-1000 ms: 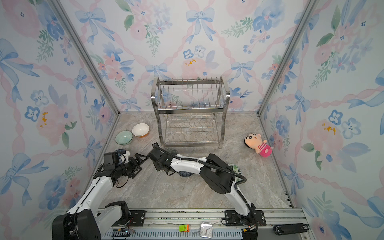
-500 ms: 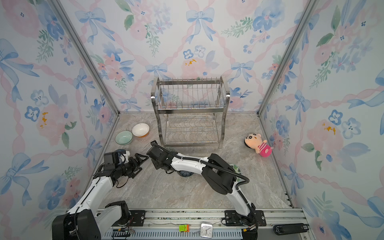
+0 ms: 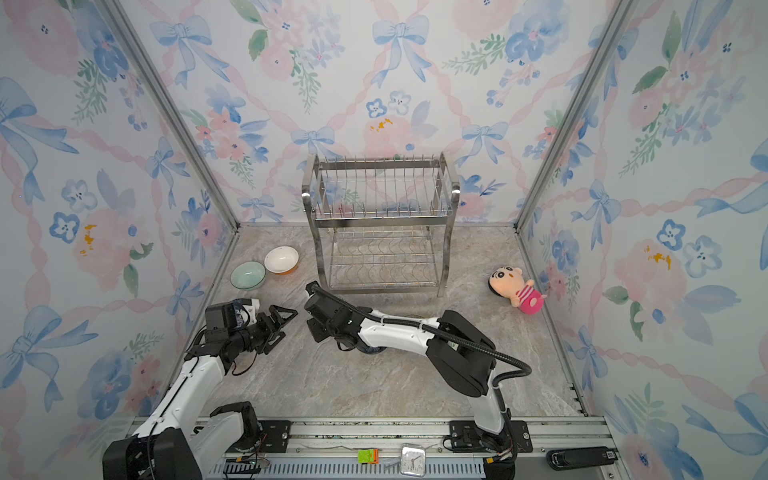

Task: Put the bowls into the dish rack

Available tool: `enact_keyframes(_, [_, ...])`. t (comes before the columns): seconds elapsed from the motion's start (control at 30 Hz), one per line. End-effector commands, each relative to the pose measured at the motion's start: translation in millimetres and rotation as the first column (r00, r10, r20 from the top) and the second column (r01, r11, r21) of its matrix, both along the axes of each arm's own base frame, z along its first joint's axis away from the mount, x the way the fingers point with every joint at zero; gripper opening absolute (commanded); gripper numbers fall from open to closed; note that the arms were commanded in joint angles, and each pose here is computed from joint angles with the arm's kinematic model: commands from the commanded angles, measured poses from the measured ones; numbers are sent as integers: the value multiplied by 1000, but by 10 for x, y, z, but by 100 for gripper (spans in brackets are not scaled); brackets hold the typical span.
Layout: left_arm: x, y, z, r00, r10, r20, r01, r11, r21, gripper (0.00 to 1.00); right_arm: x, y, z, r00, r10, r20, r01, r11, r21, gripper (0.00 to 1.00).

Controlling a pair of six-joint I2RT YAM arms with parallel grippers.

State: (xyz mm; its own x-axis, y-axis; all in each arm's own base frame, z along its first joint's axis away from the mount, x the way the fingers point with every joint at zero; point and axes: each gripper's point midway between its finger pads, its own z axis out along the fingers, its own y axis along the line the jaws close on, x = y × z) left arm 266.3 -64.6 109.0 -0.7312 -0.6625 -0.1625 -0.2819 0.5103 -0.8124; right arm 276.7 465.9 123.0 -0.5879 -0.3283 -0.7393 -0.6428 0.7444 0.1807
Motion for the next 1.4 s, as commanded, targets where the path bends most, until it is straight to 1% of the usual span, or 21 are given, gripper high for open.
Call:
enact_keyframes(0.0, [93,-74,205,996,-58,69,58,998,6,98,86,37,571,997,7,73,-20,984,175,0])
enact_keyframes(0.17, [177,-268,355,987,-121,106,114,991,67,98,114,-131,819,991,-5,132,-26,973,231,0])
enact_keyframes(0.27, [226,-379,442,981,-148,127,135,985,107,98,187,-308,966,987,-34,157,-12,960,281,0])
enact_keyframes(0.37, [278,-463,502,973,-177,145,156,977,145,98,293,-489,1033,982,-65,177,9,954,298,0])
enact_keyframes(0.43, [312,-525,551,968,-197,155,171,972,162,98,360,-649,1192,976,-95,198,23,941,337,0])
enact_keyframes(0.57, [434,-681,699,951,-240,195,191,952,237,98,546,-939,1249,966,-167,199,77,916,394,0])
enact_keyframes(0.6, [437,-711,669,951,-245,188,193,947,257,98,597,-1007,1244,963,-186,197,94,911,402,0])
enact_keyframes(0.63, [508,-734,818,944,-242,225,176,944,279,98,636,-1051,1249,960,-198,197,103,907,408,0])
enact_keyframes(0.77, [574,-817,909,922,-275,272,150,903,403,98,812,-1209,1207,952,-239,194,146,905,400,0])
enact_keyframes(0.83, [601,-804,885,928,-253,272,112,888,446,98,892,-1300,1192,944,-267,193,170,897,409,0])
enact_keyframes(0.87, [616,-765,849,938,-224,265,79,882,465,98,932,-1348,1183,940,-282,191,183,891,416,0])
enact_keyframes(0.9, [635,-763,846,935,-224,273,67,872,485,98,975,-1397,1182,936,-297,189,195,885,424,0])
enact_keyframes(0.93, [644,-826,869,919,-267,289,90,857,508,98,1013,-1434,1195,932,-308,191,201,878,434,0])
enact_keyframes(1.0, [683,-921,935,887,-347,304,120,810,574,98,1076,-1476,1211,925,-326,194,213,869,446,0])
enact_keyframes(1.03, [710,-940,955,883,-358,302,116,791,601,98,1111,-1486,1207,924,-332,192,220,869,443,0])
enact_keyframes(1.07, [727,-952,975,883,-362,298,115,784,610,98,1144,-1493,1200,923,-337,189,227,869,440,0])
enact_keyframes(1.17, [767,-974,976,887,-365,283,128,782,610,98,1228,-1463,1237,918,-346,195,228,861,454,0])
enact_keyframes(1.2, [772,-1002,971,882,-382,278,148,782,605,98,1249,-1435,1244,919,-344,195,223,859,461,0])
enact_keyframes(1.27, [789,-1085,976,863,-423,275,196,784,589,98,1291,-1390,1275,917,-344,201,214,851,479,0])
enact_keyframes(1.33, [801,-1219,990,831,-484,275,269,781,563,98,1363,-1315,1172,922,-336,190,211,852,479,0])
enact_keyframes(1.37, [809,-1256,991,823,-499,274,291,782,550,98,1385,-1288,1156,923,-334,190,209,851,482,0])
